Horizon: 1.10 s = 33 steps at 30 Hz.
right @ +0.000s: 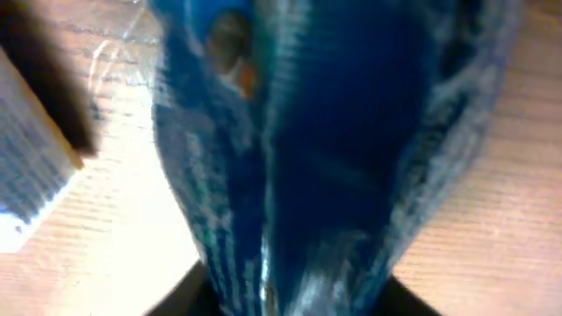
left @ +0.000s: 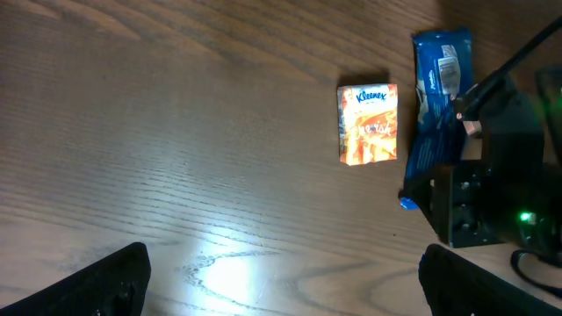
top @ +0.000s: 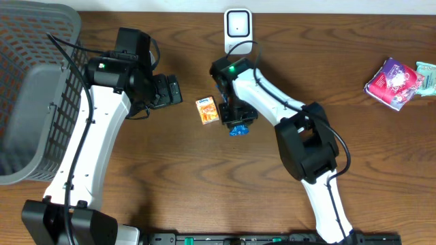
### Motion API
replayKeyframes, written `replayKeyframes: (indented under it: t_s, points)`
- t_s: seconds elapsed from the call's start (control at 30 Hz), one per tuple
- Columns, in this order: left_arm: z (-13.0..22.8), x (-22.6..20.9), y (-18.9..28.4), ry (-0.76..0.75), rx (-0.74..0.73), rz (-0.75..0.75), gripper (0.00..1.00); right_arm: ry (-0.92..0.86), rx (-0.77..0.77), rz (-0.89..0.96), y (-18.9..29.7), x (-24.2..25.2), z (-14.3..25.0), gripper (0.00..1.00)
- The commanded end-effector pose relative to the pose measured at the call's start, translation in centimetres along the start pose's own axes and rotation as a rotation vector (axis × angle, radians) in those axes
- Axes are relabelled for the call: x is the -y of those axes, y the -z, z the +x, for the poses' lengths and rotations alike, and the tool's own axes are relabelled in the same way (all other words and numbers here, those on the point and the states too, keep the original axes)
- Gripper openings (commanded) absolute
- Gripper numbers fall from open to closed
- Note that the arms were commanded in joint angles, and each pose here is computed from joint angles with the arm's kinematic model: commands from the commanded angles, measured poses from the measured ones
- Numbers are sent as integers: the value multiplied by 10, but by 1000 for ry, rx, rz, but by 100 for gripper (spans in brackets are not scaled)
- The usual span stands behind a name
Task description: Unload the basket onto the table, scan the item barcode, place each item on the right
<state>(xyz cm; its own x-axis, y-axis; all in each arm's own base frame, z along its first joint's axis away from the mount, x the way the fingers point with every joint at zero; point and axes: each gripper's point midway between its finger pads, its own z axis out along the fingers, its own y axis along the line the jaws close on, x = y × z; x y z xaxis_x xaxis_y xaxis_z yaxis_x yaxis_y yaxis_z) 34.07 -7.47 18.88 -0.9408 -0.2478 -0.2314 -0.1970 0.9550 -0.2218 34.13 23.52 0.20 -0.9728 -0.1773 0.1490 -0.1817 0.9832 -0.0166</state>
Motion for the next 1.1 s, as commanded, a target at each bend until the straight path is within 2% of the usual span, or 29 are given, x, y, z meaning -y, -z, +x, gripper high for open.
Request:
replayKeyframes:
  t_s: [0.0, 0.03, 0.13, 0.27, 0.47, 0.63, 0.73, 0.83, 0.93, 1.07]
  points:
    - [-2, -3, 0, -2, 3, -11, 98, -40, 22, 66, 4, 10, 2, 9]
    - [-2, -3, 0, -2, 3, -11, 98, -39, 18, 69, 4, 10, 3, 1]
    - [-2, -3, 0, -2, 3, -11, 98, -39, 11, 92, 8, 14, 5, 1]
    - [-2, -3, 0, -2, 3, -10, 98, -98, 58, 224, 31, 42, 5, 1]
    - [-2, -3, 0, -2, 3, -10, 98, -247, 252, 516, 91, 97, 5, 1]
    - [-2, -3, 0, -2, 3, -10, 98, -349, 432, 714, 124, 120, 0, 1]
    - [-2, -3, 0, -2, 3, -11, 98, -405, 487, 778, 119, 125, 0, 1]
    - [-2, -3, 0, -2, 3, -11, 98, -412, 478, 782, 103, 126, 1, 1]
    - [-2, -3, 0, -2, 3, -11, 98, -396, 456, 786, 83, 125, 7, 8]
    - [-2, -3, 0, -2, 3, -11, 98, -365, 437, 811, 54, 126, 17, 12]
